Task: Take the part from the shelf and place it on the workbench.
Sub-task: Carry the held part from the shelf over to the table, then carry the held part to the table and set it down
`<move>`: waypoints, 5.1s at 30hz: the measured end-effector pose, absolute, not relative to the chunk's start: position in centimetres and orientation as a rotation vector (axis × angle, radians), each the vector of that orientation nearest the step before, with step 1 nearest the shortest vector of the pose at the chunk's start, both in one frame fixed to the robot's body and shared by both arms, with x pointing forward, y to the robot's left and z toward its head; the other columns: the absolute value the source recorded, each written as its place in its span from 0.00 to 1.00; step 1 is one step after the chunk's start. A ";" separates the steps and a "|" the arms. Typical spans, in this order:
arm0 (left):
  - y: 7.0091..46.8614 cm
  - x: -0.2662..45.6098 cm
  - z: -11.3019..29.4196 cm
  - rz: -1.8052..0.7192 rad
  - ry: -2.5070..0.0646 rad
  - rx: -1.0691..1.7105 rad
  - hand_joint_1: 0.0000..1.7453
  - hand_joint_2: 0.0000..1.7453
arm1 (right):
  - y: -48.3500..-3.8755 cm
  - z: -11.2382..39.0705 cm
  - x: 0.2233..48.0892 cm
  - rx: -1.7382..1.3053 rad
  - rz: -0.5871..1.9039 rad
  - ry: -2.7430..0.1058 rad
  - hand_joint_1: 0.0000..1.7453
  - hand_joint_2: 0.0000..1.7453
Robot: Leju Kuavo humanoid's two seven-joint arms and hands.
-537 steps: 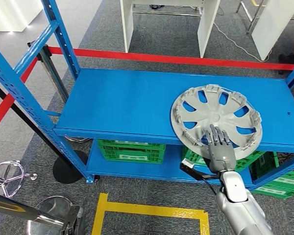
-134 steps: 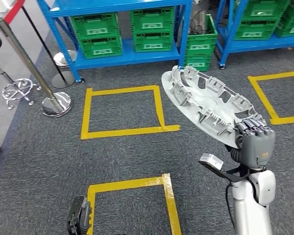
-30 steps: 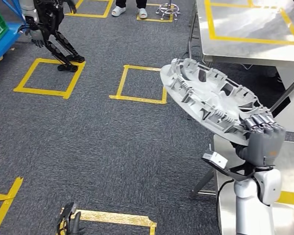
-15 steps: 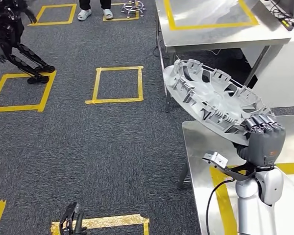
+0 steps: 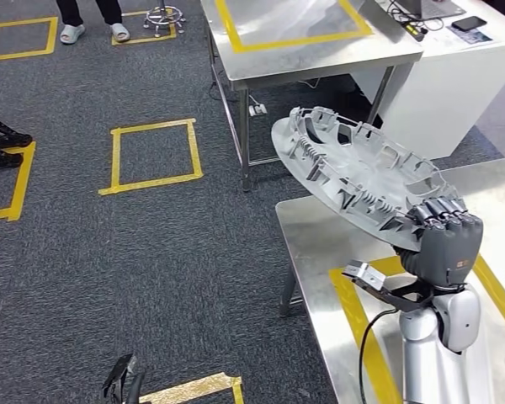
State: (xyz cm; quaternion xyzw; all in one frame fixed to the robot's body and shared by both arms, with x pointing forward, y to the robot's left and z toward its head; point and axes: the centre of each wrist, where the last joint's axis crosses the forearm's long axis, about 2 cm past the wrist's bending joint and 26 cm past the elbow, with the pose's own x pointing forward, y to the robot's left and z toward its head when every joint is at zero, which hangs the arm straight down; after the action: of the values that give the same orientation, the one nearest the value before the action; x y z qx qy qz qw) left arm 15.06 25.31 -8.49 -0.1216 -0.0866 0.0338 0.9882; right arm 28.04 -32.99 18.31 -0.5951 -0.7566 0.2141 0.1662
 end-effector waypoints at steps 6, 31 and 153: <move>25.8 15.1 -8.5 0.038 -0.147 -0.232 0.00 0.00 | -32.8 18.3 28.3 -1.685 0.611 -2.160 1.00 1.00; 26.5 15.7 -8.4 -0.001 -0.149 -0.208 0.00 0.00 | -32.6 18.2 28.4 -1.674 0.605 -2.163 1.00 1.00; 25.8 15.4 -8.4 -0.018 -0.164 -0.217 0.00 0.00 | -32.6 16.9 28.5 -1.628 0.624 -2.132 1.00 1.00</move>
State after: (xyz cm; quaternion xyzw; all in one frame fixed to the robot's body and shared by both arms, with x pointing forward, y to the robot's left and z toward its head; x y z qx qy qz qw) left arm 15.44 25.84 -8.44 -0.1080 -0.0818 -0.0092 0.9907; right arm 28.47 -32.55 16.88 -0.5801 -0.7596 0.2224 0.1924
